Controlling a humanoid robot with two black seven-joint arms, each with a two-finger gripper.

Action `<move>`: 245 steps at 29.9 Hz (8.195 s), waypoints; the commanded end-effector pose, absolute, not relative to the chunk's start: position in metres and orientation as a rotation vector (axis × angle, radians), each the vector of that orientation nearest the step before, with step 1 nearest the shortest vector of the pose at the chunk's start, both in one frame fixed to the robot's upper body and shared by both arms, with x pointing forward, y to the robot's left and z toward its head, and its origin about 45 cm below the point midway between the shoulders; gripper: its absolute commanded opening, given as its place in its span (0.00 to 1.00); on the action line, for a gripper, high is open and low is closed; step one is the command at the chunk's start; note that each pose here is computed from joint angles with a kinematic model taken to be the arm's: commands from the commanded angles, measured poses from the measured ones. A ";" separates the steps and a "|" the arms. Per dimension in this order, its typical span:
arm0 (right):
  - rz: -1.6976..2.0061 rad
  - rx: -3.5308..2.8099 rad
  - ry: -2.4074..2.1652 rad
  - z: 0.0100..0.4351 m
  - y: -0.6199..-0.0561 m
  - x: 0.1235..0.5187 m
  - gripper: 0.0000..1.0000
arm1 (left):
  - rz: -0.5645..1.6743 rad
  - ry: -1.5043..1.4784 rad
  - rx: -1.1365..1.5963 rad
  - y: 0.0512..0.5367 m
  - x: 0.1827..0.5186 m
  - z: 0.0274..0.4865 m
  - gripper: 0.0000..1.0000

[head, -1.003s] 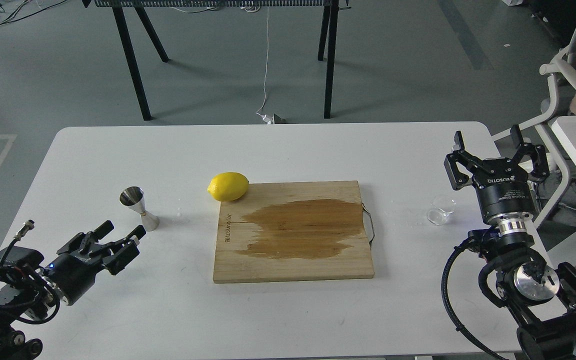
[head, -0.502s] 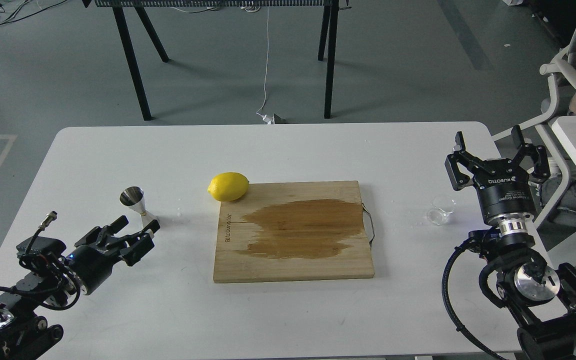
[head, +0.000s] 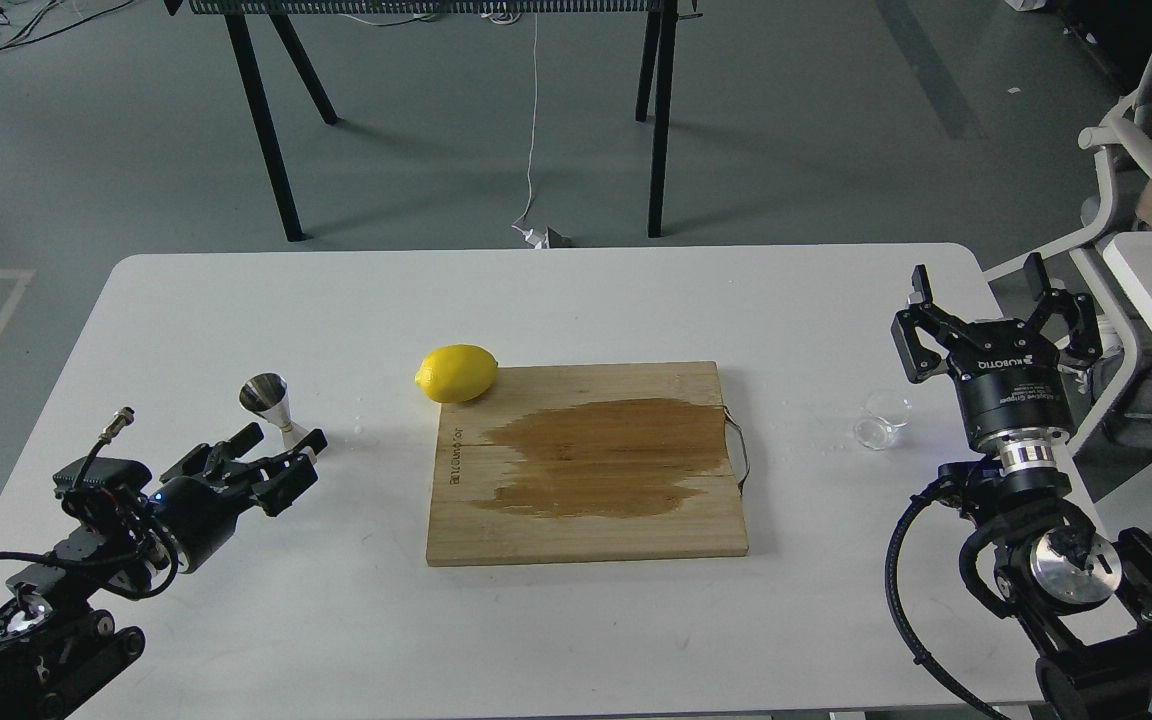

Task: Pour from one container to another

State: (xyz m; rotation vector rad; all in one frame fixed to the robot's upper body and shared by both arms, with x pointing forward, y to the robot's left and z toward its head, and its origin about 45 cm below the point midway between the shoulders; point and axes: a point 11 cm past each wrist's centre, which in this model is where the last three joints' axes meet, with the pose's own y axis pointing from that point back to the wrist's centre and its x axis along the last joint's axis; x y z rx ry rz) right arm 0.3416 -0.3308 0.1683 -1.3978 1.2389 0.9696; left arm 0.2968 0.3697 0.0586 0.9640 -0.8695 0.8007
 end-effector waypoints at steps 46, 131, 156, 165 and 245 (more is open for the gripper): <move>0.971 -1.393 1.253 0.166 -0.335 0.336 0.99 | 0.799 -0.880 1.059 0.372 0.328 0.049 0.14; 0.906 -1.435 1.319 0.177 -0.369 0.338 0.99 | 0.454 -1.168 0.656 0.127 0.352 0.062 0.26; 0.907 -1.432 1.322 0.176 -0.369 0.337 0.99 | 0.469 -1.173 0.637 0.124 0.351 0.064 0.91; 0.909 -1.432 1.321 0.176 -0.369 0.336 0.99 | 0.462 -1.173 0.638 0.123 0.350 0.063 0.99; 1.062 -1.235 1.394 0.123 -0.378 0.269 0.98 | 0.989 0.112 -0.083 0.332 0.386 0.205 0.99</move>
